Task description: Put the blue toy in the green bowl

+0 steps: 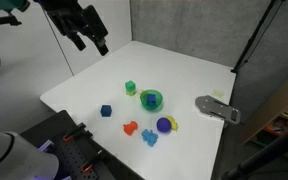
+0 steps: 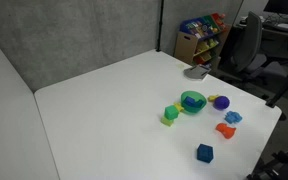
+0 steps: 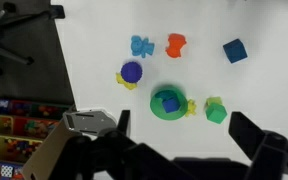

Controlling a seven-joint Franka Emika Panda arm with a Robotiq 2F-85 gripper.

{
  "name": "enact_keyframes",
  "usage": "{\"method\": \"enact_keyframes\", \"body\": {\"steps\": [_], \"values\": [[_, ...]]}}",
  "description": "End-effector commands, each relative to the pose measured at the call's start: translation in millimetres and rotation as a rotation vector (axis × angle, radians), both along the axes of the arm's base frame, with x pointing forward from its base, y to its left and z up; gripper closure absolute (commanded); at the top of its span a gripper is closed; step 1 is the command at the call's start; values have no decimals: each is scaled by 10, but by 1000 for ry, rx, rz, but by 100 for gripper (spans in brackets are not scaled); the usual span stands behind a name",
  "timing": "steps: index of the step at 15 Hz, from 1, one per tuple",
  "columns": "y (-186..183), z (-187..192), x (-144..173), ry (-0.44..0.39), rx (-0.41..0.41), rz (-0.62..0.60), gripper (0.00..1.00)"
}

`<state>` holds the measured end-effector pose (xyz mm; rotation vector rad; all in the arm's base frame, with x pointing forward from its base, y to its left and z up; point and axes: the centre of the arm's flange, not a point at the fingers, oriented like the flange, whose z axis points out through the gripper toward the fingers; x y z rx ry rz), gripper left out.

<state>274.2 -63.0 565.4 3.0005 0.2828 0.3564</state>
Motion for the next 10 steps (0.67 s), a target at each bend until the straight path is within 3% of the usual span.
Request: {"method": "enact_keyframes", "body": {"steps": [1,5,10], "values": [[0,0,0,0,0,0,0],[0,0,0,0,0,0,0],[81,-13,230,10,8,17,0]]}}
